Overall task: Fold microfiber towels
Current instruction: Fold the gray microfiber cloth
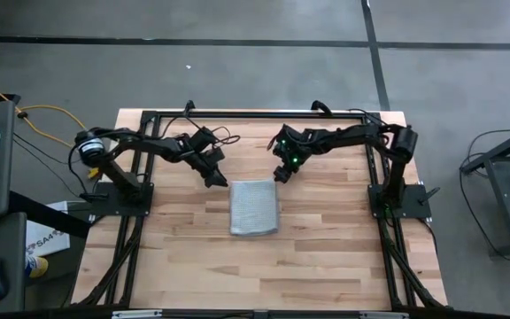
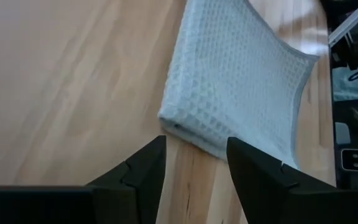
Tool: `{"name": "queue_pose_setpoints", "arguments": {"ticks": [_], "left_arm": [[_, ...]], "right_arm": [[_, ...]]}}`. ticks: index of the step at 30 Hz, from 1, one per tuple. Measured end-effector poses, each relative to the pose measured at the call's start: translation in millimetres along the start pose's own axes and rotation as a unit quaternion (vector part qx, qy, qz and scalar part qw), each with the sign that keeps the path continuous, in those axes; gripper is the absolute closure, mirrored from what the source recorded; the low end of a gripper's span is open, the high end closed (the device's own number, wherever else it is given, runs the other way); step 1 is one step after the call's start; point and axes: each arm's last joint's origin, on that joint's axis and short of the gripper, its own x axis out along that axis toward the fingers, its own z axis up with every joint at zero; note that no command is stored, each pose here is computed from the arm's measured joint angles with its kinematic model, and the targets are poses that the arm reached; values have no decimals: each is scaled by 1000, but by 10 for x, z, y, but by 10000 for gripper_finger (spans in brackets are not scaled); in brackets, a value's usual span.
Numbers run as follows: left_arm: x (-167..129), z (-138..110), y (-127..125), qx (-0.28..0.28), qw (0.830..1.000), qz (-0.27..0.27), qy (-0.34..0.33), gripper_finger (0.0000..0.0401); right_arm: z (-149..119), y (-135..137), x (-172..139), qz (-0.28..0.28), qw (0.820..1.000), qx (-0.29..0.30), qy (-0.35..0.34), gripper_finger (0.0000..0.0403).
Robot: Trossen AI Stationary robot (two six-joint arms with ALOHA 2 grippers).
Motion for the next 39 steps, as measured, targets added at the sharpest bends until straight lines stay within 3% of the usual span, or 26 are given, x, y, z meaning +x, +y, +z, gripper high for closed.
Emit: {"name": "queue_pose_setpoints", "arguments": {"ticks": [18, 35, 39], "left_arm": [[71, -3, 62, -4, 1000, -5, 0, 230], [68, 45, 47, 15, 1000, -11, -21, 230], [67, 44, 62, 0, 1000, 13, -25, 230]], "right_arm": [[-14, 17, 211, 49, 999, -1, 17, 227], [-16, 62, 243, 56, 998, -1, 13, 227], [-17, 64, 246, 56, 998, 1, 13, 227]]}}
